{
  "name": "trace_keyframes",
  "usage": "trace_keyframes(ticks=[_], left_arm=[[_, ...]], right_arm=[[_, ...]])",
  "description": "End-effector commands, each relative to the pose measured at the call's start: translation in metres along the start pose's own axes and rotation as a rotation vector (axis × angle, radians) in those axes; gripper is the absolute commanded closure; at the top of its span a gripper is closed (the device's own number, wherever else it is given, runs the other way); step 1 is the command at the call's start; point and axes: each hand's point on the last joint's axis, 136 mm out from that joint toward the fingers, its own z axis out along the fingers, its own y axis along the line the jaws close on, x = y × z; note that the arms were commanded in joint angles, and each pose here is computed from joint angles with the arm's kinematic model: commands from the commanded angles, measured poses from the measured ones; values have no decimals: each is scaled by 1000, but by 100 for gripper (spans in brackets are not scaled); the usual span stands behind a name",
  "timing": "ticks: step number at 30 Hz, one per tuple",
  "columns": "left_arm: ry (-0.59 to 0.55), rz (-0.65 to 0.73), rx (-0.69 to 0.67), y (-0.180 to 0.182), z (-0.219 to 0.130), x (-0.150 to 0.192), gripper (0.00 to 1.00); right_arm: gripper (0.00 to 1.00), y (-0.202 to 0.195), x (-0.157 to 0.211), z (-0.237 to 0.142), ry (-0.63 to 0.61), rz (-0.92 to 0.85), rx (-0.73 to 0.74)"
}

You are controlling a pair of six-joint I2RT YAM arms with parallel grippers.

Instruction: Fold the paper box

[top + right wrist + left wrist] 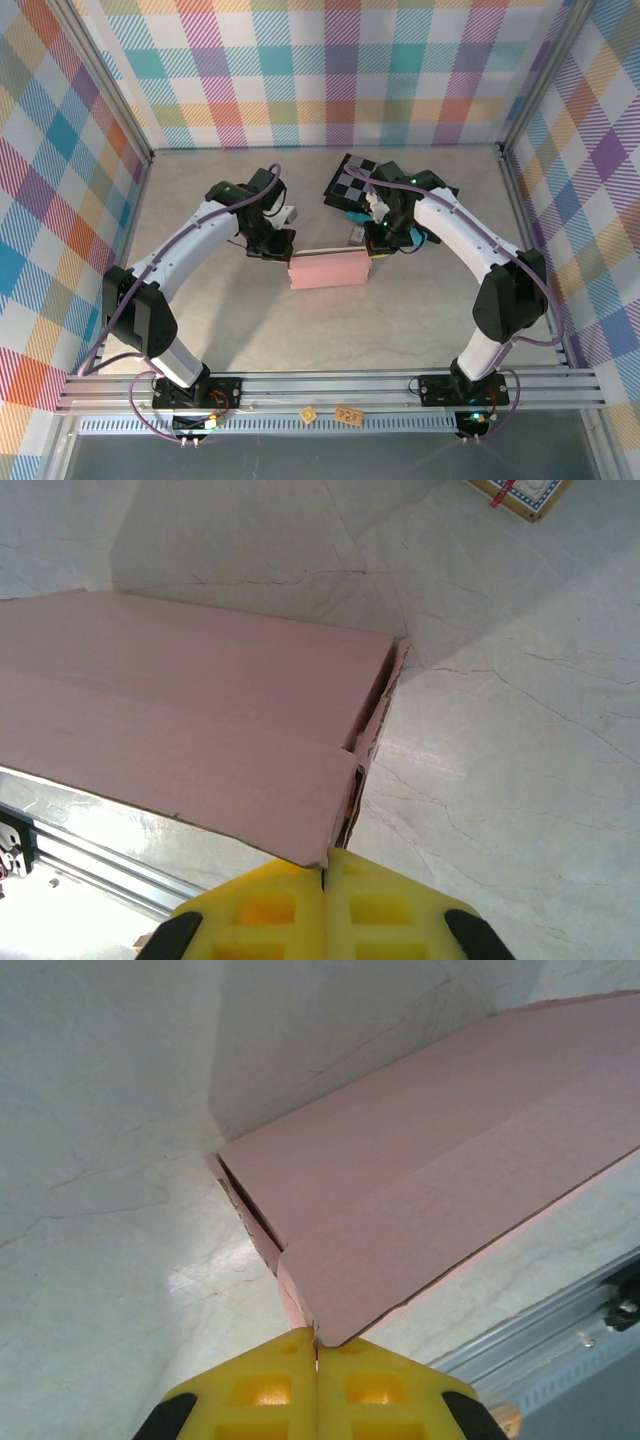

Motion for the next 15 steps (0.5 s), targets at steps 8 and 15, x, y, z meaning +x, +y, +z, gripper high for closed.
trace_keyframes(ticks=[8, 15], left_arm=[[80, -95, 126, -26, -3, 0, 100], [103, -138, 188, -31, -3, 1, 100]], right_arm=[[100, 4, 1, -2, 1, -7, 0], [100, 4, 1, -1, 2, -6, 2]])
